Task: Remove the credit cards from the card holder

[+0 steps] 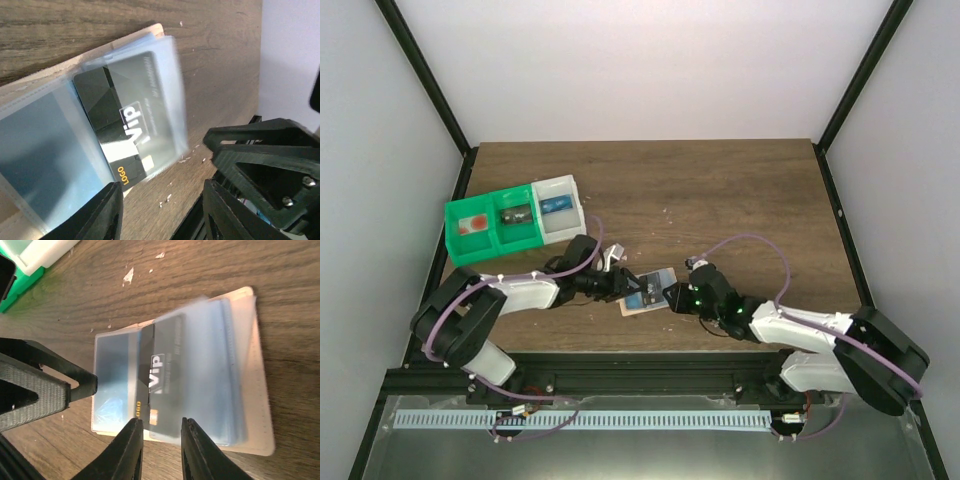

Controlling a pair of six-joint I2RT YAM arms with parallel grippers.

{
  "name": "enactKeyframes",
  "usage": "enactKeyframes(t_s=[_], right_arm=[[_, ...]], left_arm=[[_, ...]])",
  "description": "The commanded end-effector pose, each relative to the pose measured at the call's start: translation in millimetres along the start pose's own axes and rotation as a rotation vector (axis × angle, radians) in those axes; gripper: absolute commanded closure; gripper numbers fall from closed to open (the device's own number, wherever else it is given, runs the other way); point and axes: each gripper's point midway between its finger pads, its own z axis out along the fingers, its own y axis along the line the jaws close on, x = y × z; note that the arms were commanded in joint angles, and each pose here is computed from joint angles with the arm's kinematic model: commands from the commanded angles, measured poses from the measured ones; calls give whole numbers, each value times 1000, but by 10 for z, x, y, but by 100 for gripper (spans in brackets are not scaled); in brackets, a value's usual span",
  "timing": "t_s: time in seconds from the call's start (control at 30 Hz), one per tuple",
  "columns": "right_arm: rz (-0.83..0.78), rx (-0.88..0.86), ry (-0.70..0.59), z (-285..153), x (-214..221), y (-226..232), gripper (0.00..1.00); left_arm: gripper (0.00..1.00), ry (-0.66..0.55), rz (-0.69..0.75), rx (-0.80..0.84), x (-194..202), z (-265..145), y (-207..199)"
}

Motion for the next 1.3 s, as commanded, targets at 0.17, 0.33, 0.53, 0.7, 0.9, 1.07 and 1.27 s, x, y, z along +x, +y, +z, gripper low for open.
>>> enactKeyframes(t_s=[0.17,0.33,0.53,0.7,0.9,1.07,1.27], right_arm=[[-70,38,-78,-101,-241,11,71],[-107,-7,-72,-18,-337,136,71],[-100,-28,-31,163,-332,55,75],[-90,-20,59,330,-141,-58,75],[-30,-1,112,347,96,-244,80],[-10,14,128,332,200,-343,82],[3,12,139,338,257,-380,82]], left_arm=[[55,10,1,18,-30,154,56],[55,3,-5,-28,-48,201,182],[55,-15,-6,-65,-73,212,275],[57,-3,-11,-76,-71,249,313],[58,-11,-17,-88,-94,263,332],[60,-4,-30,-82,-76,312,363],[70,14,-44,-56,-48,367,330]])
